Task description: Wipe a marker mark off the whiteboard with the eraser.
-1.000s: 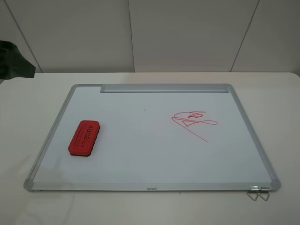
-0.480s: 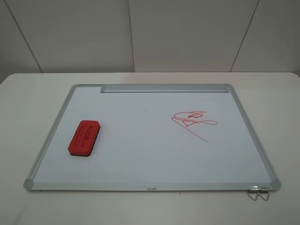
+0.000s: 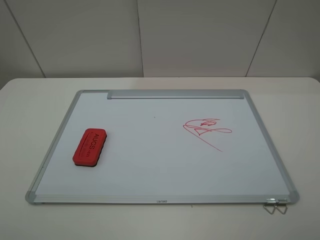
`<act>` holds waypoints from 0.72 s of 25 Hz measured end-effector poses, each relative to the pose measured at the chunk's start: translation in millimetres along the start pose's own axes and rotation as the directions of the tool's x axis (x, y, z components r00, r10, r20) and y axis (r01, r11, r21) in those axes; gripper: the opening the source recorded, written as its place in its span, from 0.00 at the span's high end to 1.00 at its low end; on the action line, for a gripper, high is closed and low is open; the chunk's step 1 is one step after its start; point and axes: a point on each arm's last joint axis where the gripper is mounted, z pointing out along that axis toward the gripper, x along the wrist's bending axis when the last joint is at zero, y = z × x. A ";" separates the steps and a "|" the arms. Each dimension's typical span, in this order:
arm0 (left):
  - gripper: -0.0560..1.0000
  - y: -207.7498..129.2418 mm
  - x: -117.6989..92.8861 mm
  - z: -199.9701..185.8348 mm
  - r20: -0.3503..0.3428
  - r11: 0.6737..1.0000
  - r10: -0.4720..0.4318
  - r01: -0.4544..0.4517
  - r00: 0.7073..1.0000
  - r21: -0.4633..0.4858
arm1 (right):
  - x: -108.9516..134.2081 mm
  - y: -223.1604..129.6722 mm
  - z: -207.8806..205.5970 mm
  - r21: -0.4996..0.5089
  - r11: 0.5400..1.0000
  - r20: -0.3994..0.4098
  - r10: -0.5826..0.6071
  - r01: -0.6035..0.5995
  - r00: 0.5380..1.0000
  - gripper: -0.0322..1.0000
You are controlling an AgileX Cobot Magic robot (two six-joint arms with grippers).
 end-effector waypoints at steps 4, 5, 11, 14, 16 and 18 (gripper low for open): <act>0.21 -20.1 0.2 -2.8 0.005 0.999 -0.003 0.003 1.000 0.035 | 0.0 0.0 0.0 0.000 1.000 0.000 0.000 0.000 1.000 0.17; 0.21 -26.9 0.5 -1.7 0.004 0.999 -0.003 0.003 1.000 0.052 | 0.0 0.0 0.0 0.000 1.000 0.000 0.000 0.000 1.000 0.17; 0.21 -61.3 2.6 2.4 -0.004 0.998 0.005 -0.005 1.000 0.062 | 0.0 0.0 0.0 0.000 1.000 0.000 0.000 0.000 1.000 0.17; 0.21 -63.7 2.8 -0.4 -0.003 1.000 0.008 -0.008 1.000 0.005 | 0.0 0.0 0.0 0.000 1.000 0.000 0.000 0.000 1.000 0.17; 0.21 -65.8 2.9 4.3 -0.003 1.000 0.009 -0.009 1.000 0.005 | 0.0 0.0 0.0 0.000 1.000 0.000 0.000 0.000 1.000 0.17; 0.21 -66.3 2.8 5.8 -0.002 1.000 0.013 -0.013 1.000 0.003 | 0.0 0.0 0.0 0.000 1.000 0.000 0.000 0.000 1.000 0.17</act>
